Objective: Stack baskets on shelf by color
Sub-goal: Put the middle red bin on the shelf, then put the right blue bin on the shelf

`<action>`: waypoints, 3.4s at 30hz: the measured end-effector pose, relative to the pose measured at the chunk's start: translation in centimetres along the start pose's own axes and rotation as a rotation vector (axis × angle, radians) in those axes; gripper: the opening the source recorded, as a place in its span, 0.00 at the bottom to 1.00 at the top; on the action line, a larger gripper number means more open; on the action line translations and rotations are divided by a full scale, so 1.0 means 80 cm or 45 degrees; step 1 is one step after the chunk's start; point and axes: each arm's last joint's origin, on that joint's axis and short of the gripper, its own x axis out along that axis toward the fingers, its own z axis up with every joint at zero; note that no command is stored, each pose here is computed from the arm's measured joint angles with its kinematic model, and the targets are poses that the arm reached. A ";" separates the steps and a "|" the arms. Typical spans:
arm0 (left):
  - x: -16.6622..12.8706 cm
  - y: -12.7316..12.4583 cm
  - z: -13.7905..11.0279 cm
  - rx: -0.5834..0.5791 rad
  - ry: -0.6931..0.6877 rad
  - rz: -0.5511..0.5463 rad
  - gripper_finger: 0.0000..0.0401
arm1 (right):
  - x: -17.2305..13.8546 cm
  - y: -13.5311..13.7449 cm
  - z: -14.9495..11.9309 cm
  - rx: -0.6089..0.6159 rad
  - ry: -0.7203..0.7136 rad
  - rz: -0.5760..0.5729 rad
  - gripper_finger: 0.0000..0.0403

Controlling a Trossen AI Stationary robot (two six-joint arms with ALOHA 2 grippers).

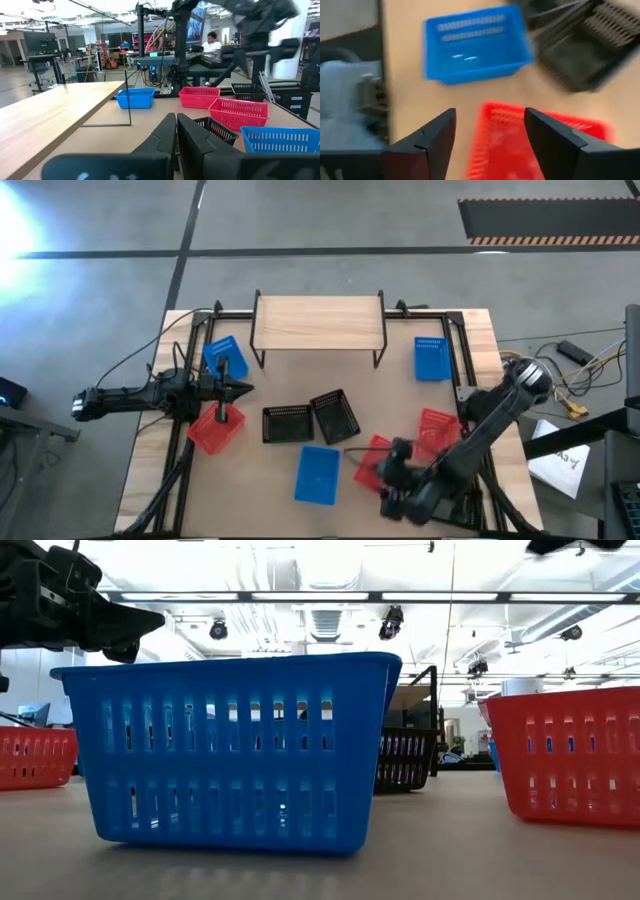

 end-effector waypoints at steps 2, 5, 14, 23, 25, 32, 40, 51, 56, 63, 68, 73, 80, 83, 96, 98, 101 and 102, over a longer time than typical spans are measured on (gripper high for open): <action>0.000 0.000 0.000 0.000 0.000 0.000 0.00 | 0.011 0.018 0.002 -0.005 0.124 -0.027 0.60; 0.000 0.000 0.000 0.000 0.000 0.000 0.00 | 0.030 0.037 0.002 -0.004 0.261 -0.113 0.61; 0.000 0.000 0.000 0.000 0.000 0.000 0.00 | 0.079 0.036 -0.002 0.005 0.542 -0.308 0.56; 0.000 0.000 0.000 0.000 0.001 0.000 0.00 | 0.124 0.011 -0.004 -0.129 0.734 -0.286 0.43; 0.000 0.000 0.000 0.000 0.001 0.000 0.00 | 0.127 0.006 -0.002 -0.162 0.752 -0.275 0.36; 0.000 0.000 0.000 0.000 0.001 0.000 0.00 | 0.112 -0.006 0.006 -0.327 0.752 -0.260 0.04; 0.000 0.000 0.000 0.000 0.001 0.000 0.00 | 0.007 -0.045 0.059 -0.458 0.500 -0.357 0.02; 0.000 0.000 0.000 0.000 0.001 0.000 0.00 | -0.037 -0.250 0.215 -0.543 0.149 -0.384 0.02; 0.000 0.000 0.000 0.000 0.002 0.000 0.00 | -0.033 -0.345 0.244 -0.457 0.089 -0.305 0.02; 0.000 0.000 0.000 0.000 0.001 0.000 0.00 | -0.009 -0.406 0.238 -0.368 0.266 -0.328 0.02; 0.000 0.000 0.000 0.000 0.002 0.000 0.00 | 0.014 -0.411 0.232 -0.353 0.368 -0.310 0.02; 0.000 0.000 0.000 0.000 0.002 0.000 0.00 | 0.025 -0.415 0.229 -0.353 0.435 -0.360 0.04; 0.000 0.000 0.000 0.000 0.002 0.000 0.00 | 0.008 -0.414 0.226 -0.374 0.449 -0.423 0.23; 0.000 0.000 0.000 0.000 0.001 0.000 0.00 | -0.008 -0.410 0.227 -0.419 0.417 -0.437 0.32; 0.000 0.000 0.000 0.000 0.001 0.000 0.00 | -0.073 -0.314 0.192 -0.328 0.195 -0.277 0.39; 0.000 0.000 0.000 0.000 0.002 0.000 0.00 | -0.072 -0.297 0.170 -0.297 0.220 -0.239 0.39; 0.000 0.000 0.000 0.000 0.001 0.000 0.00 | -0.066 -0.279 0.131 -0.194 0.282 -0.212 0.39; 0.000 0.000 0.000 0.000 0.002 0.000 0.00 | -0.063 -0.275 0.116 -0.148 0.308 -0.209 0.39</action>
